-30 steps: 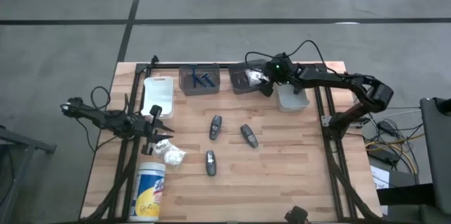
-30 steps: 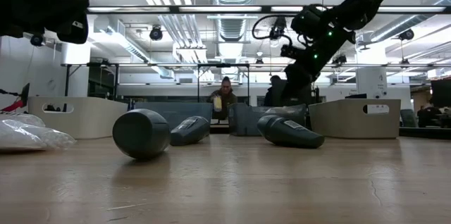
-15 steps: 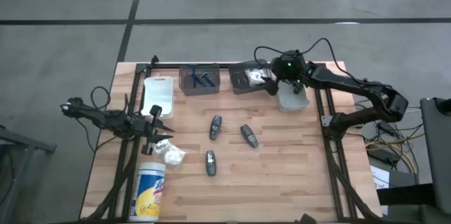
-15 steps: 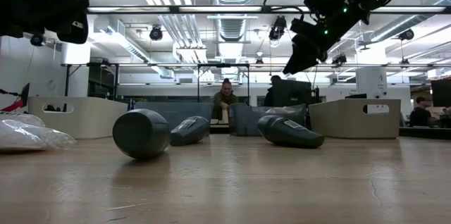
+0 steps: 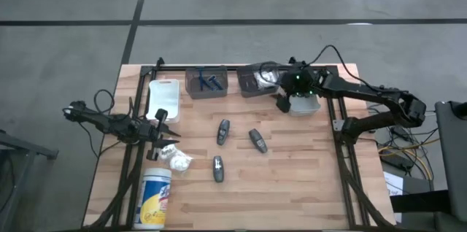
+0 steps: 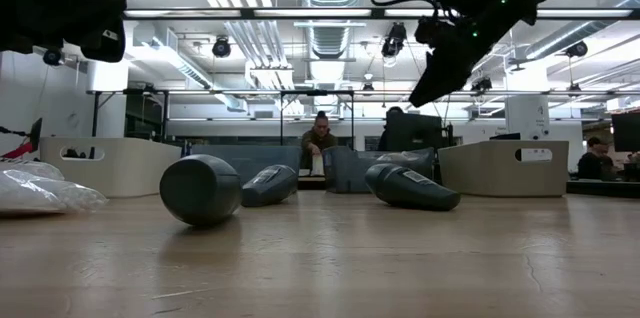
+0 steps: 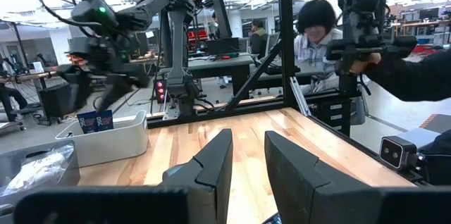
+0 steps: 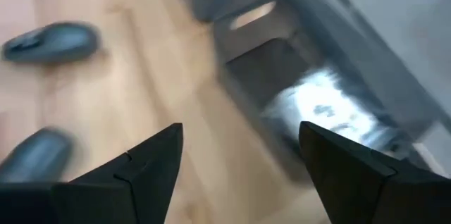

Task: Pick & Place Travel size toiletries
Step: Put the white cotton pack into the right black bin

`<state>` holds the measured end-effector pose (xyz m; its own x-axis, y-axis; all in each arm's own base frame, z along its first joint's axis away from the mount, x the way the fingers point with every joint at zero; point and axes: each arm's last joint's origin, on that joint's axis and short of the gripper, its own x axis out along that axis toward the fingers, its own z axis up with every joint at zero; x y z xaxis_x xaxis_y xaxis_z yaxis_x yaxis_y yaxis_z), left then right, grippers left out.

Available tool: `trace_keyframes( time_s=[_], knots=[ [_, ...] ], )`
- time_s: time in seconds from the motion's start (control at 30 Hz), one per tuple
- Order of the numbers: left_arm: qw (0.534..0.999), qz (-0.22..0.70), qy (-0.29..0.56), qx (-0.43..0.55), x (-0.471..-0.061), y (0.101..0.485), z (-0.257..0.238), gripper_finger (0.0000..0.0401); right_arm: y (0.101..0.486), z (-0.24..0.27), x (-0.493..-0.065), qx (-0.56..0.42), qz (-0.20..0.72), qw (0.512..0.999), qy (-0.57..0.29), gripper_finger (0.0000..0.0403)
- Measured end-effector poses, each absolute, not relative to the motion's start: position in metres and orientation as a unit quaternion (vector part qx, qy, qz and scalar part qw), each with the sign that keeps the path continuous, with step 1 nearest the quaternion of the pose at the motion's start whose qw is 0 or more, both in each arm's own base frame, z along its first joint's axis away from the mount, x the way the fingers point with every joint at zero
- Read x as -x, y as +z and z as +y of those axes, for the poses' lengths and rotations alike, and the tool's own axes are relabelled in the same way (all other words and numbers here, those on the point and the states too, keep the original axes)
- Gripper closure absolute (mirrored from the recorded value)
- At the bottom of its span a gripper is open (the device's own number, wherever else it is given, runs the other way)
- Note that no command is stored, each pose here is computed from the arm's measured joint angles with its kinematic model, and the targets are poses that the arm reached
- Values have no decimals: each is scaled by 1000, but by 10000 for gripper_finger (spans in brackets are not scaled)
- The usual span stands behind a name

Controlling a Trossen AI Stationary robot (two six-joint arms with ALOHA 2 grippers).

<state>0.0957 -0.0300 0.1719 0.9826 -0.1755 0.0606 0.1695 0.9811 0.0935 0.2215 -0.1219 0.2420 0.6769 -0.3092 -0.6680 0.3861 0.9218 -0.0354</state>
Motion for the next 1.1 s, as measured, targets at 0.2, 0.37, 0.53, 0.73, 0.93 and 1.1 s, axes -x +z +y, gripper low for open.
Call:
trace_keyframes(
  time_s=[0.2, 0.37, 0.53, 0.73, 0.93, 1.1],
  knots=[
    [995, -34, -87, -44, -96, 172, -30, 311, 217, -99, -212, -87, 328, 924, -175, 148],
    [995, -34, -87, -44, -96, 172, -30, 311, 198, -75, -199, -104, 277, 943, -154, 164],
    [995, -34, -87, -44, -96, 172, -30, 311, 187, -54, -186, -114, 234, 958, -125, 175],
    [995, -34, -87, -44, -96, 172, -30, 311, 183, -36, -176, -114, 171, 975, -84, 184],
    [995, -34, -87, -44, -96, 172, -30, 311, 180, -22, -170, -105, 133, 984, -46, 175],
    [995, -34, -86, -44, -96, 172, -30, 311, 172, -13, -166, -100, 140, 985, -21, 159]
  ],
)
